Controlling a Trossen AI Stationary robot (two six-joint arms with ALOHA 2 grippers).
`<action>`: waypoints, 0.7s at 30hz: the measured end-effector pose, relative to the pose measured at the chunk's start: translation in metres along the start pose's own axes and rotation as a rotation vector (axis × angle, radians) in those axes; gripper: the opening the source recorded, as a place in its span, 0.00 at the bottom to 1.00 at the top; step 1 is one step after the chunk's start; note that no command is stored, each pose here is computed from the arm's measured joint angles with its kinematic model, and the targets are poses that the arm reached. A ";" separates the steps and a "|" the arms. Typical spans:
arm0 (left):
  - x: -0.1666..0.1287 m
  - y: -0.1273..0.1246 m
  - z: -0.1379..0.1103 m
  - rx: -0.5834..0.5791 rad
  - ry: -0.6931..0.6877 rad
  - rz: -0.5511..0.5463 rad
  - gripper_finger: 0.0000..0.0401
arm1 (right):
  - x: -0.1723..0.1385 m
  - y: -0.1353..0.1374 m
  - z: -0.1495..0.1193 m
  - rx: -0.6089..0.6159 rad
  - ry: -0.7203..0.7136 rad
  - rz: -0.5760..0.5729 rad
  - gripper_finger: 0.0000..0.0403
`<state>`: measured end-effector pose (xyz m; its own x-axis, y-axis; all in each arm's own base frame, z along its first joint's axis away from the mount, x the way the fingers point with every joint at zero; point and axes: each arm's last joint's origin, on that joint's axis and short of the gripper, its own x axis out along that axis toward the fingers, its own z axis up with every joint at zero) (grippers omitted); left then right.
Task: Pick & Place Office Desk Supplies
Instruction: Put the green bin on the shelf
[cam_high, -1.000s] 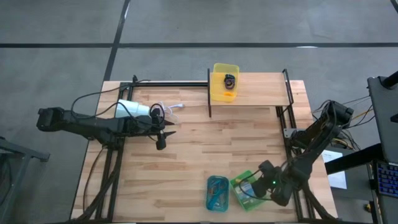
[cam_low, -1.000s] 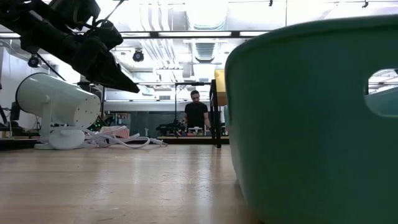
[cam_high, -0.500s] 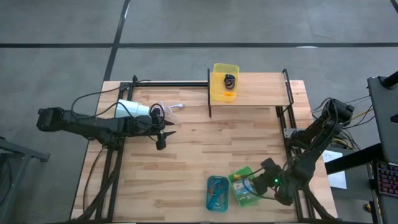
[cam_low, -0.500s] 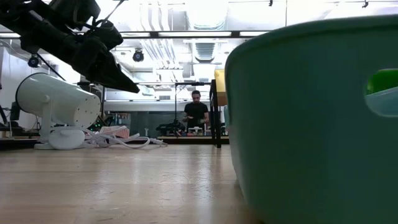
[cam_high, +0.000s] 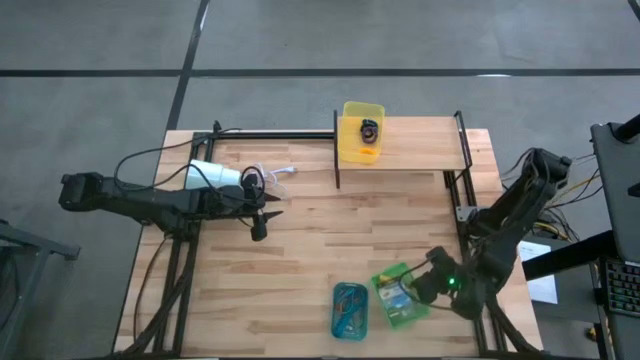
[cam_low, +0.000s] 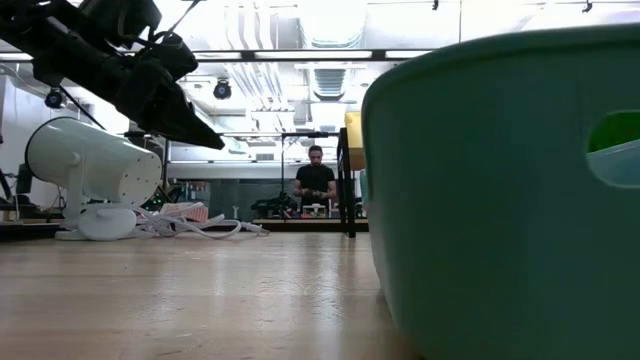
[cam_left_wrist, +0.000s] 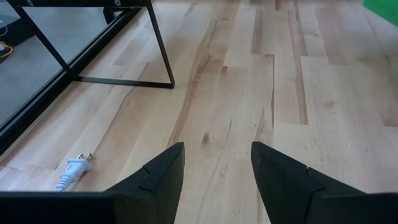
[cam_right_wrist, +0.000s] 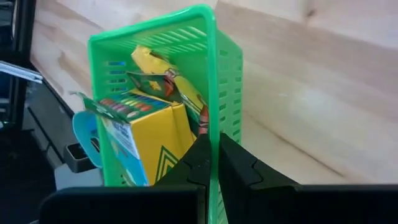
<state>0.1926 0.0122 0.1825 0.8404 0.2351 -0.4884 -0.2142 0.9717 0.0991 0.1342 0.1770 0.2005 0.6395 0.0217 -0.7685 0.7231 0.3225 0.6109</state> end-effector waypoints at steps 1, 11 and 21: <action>0.000 0.000 0.000 0.000 0.000 0.000 0.47 | -0.004 -0.002 0.004 0.005 0.001 0.000 0.03; 0.000 0.000 0.000 0.000 0.000 0.000 0.47 | -0.040 -0.020 0.055 0.100 -0.086 -0.036 0.03; 0.000 0.000 0.000 0.000 0.000 0.000 0.47 | -0.055 -0.022 0.096 0.197 -0.197 0.011 0.03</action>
<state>0.1926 0.0122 0.1825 0.8403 0.2352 -0.4885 -0.2143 0.9717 0.0991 0.1082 0.0784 0.2473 0.6718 -0.1667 -0.7217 0.7406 0.1329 0.6587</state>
